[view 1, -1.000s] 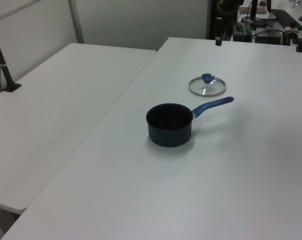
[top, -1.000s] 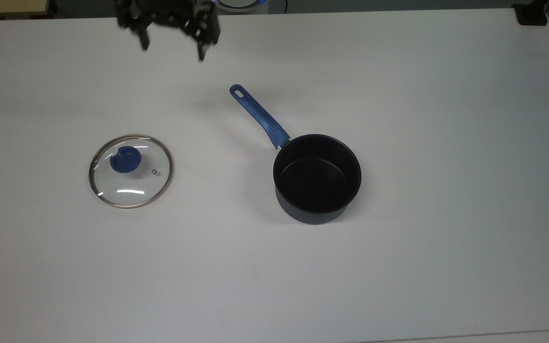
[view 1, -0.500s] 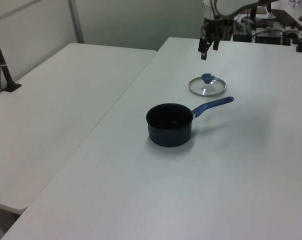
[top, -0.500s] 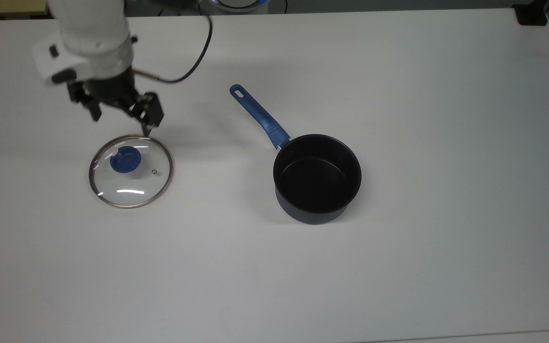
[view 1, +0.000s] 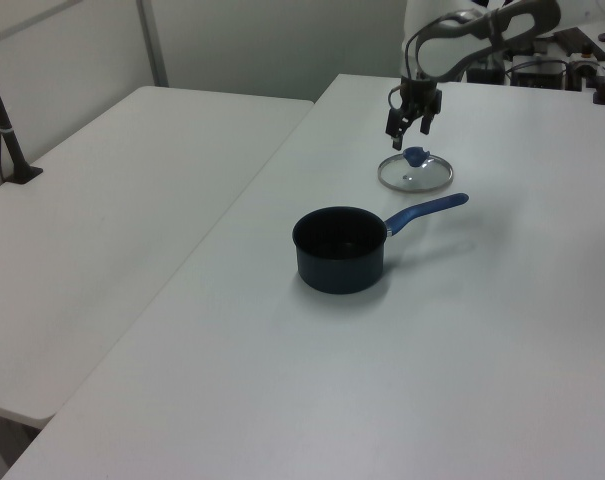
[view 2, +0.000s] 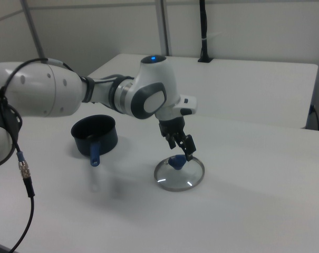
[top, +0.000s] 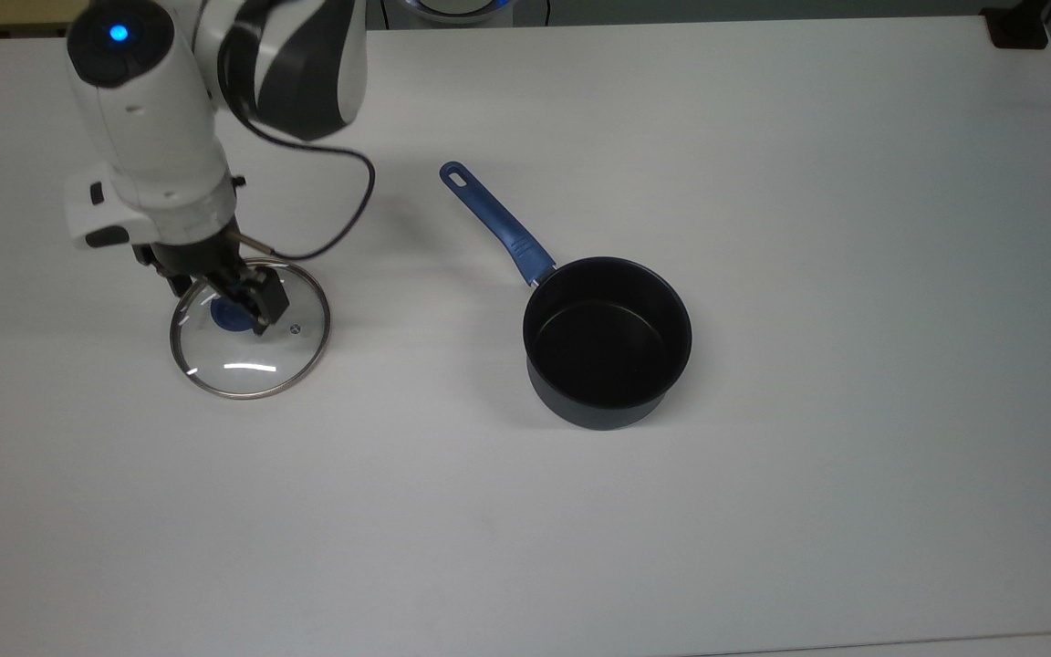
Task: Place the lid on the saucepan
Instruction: 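Move the gripper down over the glass lid's blue knob, then close the gripper on the blue knob and lift the lid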
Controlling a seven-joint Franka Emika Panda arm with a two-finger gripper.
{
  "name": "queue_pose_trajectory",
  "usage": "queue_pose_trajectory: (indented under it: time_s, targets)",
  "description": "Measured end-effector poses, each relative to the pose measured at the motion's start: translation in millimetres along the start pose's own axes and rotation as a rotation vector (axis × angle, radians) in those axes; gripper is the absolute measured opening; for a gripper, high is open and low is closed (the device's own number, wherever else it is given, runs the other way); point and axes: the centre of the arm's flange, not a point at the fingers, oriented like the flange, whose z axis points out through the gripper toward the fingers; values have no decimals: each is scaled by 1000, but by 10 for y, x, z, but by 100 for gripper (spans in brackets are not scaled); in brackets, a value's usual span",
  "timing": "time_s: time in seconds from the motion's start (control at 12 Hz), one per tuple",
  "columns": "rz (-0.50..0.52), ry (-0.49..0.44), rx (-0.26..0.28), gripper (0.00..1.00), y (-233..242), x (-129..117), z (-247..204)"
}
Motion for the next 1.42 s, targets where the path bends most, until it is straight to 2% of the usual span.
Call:
queue_pose_trajectory:
  time_s: [0.33, 0.42, 0.67, 1.0, 1.17, 1.42]
  targets:
    - [23, -8, -5, 97, -93, -20, 313]
    - [24, -10, -6, 91, -91, -26, 326]
    - [26, -16, -7, 85, -79, -42, 348]
    - [28, -93, -20, 86, -48, -138, 352]
    - [30, -97, -20, 81, -46, -143, 331]
    - [37, -88, -15, 62, -43, -133, 267]
